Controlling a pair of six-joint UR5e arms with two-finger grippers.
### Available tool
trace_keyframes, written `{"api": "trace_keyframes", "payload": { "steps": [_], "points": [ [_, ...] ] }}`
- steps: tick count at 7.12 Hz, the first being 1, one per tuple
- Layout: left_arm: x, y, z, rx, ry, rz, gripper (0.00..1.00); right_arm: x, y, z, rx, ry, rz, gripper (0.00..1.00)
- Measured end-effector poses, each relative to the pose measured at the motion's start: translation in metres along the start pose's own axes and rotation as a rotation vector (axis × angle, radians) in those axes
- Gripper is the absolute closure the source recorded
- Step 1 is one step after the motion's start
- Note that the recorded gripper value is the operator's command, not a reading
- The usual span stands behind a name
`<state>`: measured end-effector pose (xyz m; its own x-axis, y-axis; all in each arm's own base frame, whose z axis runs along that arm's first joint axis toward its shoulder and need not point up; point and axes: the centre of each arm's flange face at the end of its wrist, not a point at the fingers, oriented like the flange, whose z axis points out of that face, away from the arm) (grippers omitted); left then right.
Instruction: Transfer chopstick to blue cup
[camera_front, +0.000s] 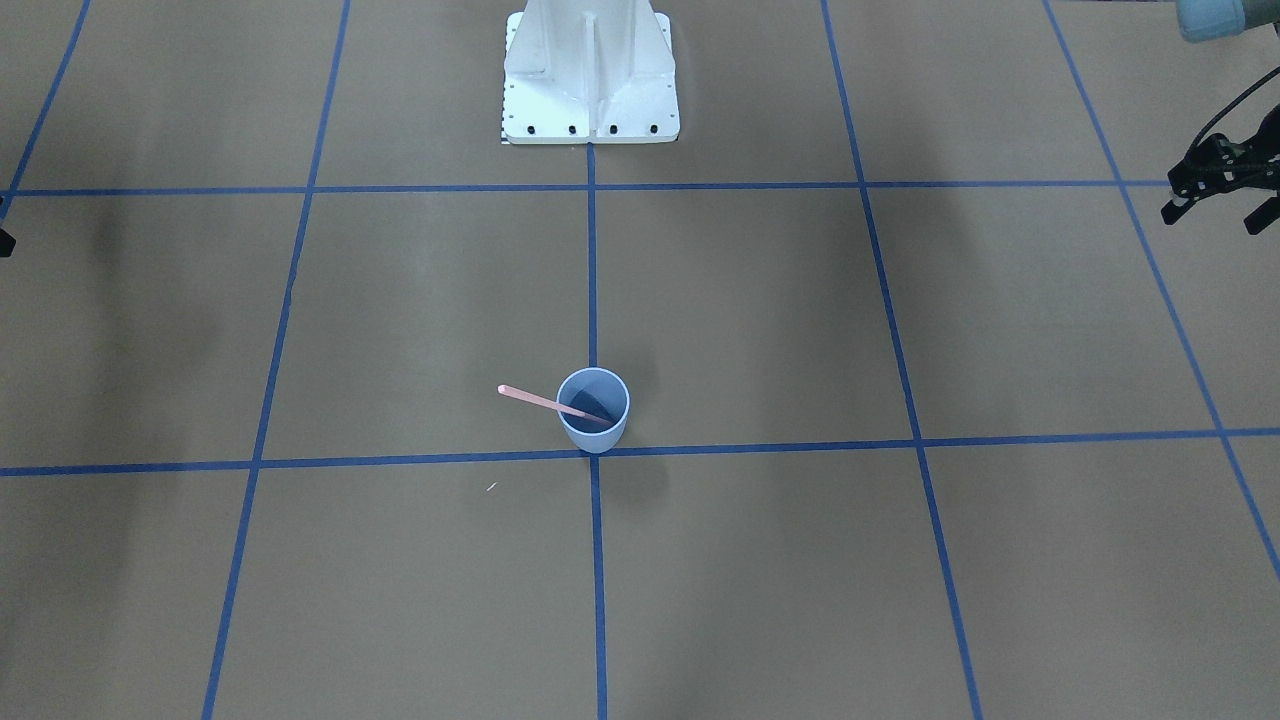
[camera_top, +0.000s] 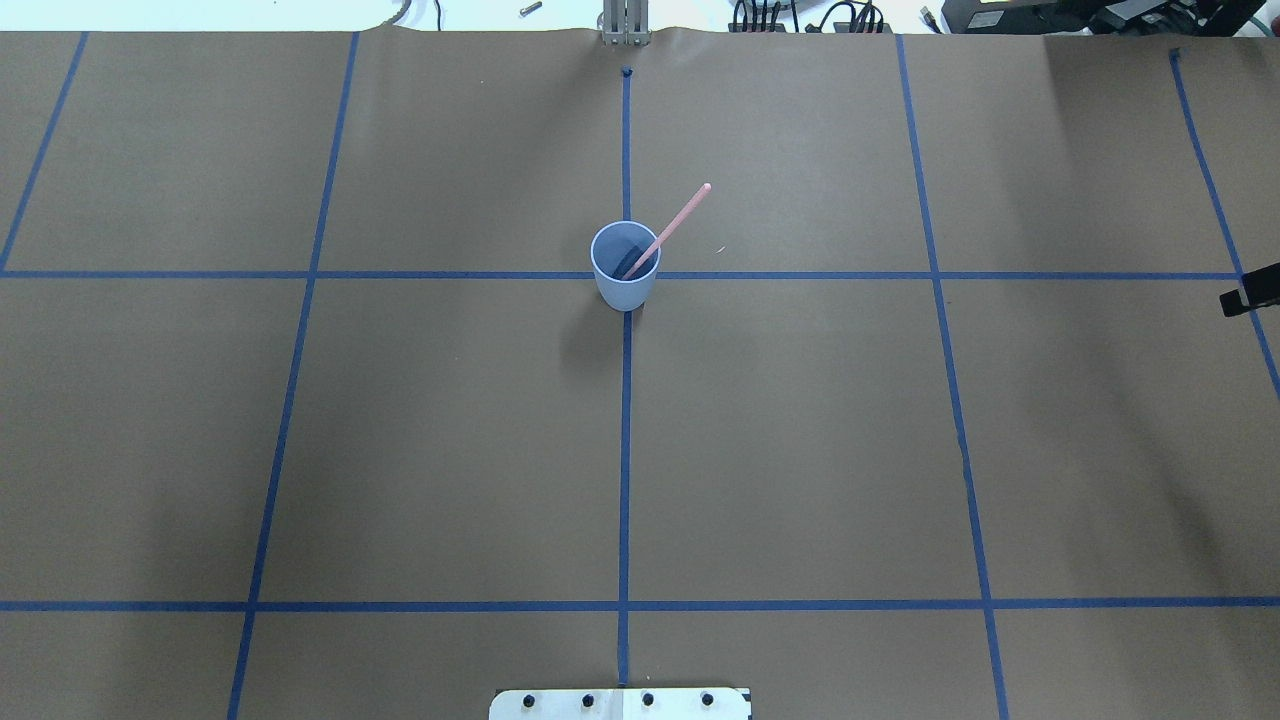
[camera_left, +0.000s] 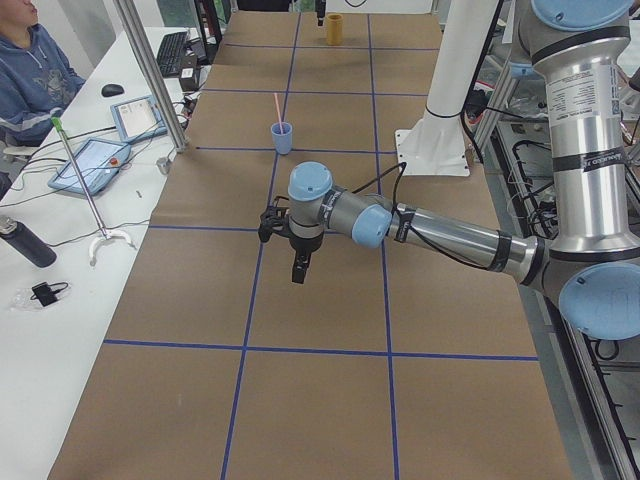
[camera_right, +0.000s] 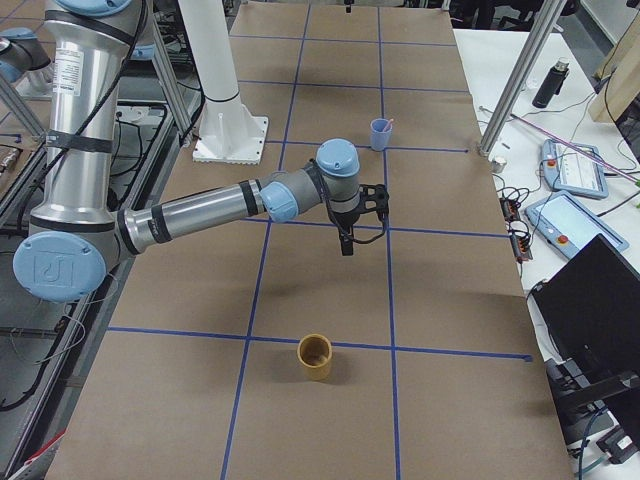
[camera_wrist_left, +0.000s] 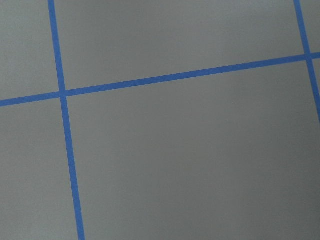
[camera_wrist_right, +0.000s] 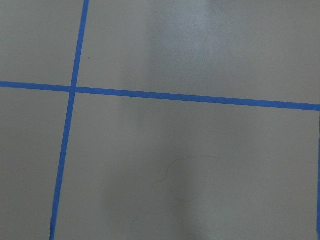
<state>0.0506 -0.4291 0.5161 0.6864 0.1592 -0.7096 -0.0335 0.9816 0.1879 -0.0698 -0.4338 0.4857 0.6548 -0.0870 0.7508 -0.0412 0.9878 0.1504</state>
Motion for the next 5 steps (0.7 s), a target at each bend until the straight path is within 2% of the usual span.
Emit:
{"api": "trace_keyframes", "payload": {
  "steps": [5],
  "points": [
    [0.0001, -0.0007, -0.0002, 0.002, -0.001, -0.007, 0.02, 0.0005, -0.0003, 0.0012, -0.001, 0.000, 0.000, 0.00]
  ]
}}
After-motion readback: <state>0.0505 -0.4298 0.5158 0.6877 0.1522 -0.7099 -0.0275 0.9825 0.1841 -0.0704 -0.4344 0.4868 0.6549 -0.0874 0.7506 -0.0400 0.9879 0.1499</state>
